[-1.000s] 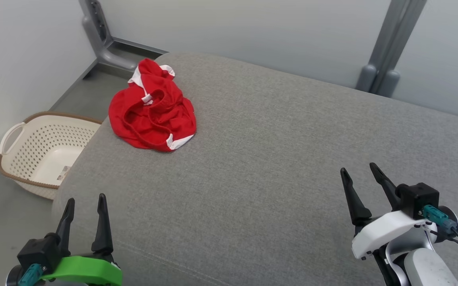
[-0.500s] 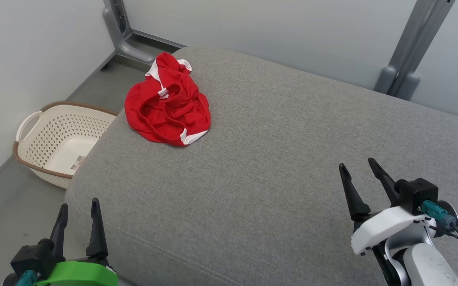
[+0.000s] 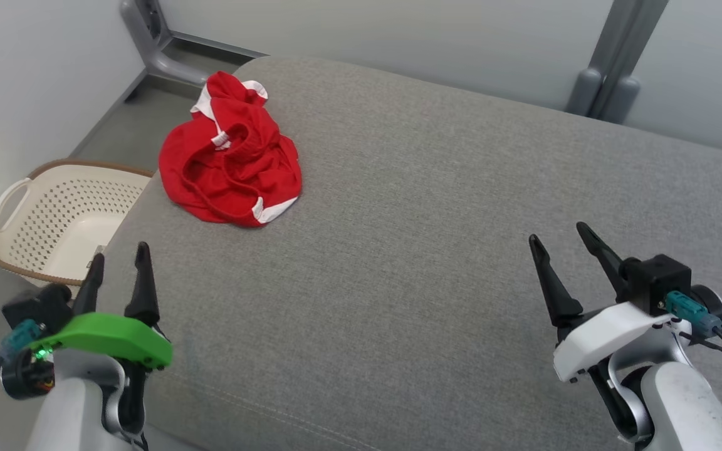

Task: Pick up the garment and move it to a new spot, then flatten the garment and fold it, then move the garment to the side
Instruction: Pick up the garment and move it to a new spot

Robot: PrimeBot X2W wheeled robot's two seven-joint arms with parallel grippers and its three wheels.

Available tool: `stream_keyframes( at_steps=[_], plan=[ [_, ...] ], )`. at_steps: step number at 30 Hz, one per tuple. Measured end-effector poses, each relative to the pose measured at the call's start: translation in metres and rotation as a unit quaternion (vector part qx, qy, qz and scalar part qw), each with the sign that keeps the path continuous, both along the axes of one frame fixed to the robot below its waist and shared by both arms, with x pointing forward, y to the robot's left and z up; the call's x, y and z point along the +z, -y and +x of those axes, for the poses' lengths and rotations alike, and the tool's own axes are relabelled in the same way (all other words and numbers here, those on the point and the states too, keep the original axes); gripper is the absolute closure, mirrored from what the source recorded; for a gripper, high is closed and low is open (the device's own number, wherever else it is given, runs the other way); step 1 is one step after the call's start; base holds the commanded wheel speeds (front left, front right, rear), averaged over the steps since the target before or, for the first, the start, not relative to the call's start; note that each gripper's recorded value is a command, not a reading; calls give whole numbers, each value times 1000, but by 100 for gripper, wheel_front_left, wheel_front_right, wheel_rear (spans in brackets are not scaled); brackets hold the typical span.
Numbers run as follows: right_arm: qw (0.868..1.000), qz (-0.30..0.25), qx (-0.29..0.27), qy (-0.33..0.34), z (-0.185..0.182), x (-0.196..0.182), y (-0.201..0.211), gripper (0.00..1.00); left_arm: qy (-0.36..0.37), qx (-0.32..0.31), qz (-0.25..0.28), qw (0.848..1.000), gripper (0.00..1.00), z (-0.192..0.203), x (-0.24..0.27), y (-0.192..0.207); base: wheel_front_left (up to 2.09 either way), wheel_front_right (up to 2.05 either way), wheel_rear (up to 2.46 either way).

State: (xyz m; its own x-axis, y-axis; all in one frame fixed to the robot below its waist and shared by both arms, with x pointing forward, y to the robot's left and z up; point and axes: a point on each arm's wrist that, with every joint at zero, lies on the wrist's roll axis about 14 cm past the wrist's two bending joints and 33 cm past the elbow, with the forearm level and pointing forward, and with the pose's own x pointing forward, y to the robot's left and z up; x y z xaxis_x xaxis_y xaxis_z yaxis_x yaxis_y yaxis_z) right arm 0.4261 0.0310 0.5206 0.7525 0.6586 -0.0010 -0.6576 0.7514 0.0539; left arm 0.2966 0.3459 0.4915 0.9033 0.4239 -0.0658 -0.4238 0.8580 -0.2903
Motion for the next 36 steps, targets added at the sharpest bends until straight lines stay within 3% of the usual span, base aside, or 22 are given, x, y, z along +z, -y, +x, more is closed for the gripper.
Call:
stream_keyframes(
  at_steps=[16, 22, 31, 32, 33, 34, 36],
  plan=[
    [998, -23, -48, 15, 44, -4, 56, 0, -107, -46, -101, 988, 0, 146, -42, -4, 0, 0, 0],
    [996, -30, -85, -2, 53, -18, 86, 0, -196, -34, -140, 970, 0, 172, -93, 5, 0, 0, 0],
    [987, -57, -149, -32, 54, -44, 137, 0, -296, -28, -148, 943, 0, 188, -158, 24, 0, 0, 0],
    [986, -59, -154, -35, 53, -46, 141, 0, -300, -31, -147, 942, 26, 190, -161, 26, 0, 0, 0],
    [985, -60, -159, -39, 52, -49, 144, 0, -301, -35, -144, 942, 58, 193, -163, 27, 0, 0, 0],
    [984, -60, -162, -41, 51, -50, 146, 0, -297, -37, -139, 944, 100, 195, -162, 27, 0, 0, 0],
    [984, -53, -167, -44, 48, -50, 148, 0, -292, -54, -136, 945, 100, 199, -160, 31, 0, 0, 0]
  ],
)
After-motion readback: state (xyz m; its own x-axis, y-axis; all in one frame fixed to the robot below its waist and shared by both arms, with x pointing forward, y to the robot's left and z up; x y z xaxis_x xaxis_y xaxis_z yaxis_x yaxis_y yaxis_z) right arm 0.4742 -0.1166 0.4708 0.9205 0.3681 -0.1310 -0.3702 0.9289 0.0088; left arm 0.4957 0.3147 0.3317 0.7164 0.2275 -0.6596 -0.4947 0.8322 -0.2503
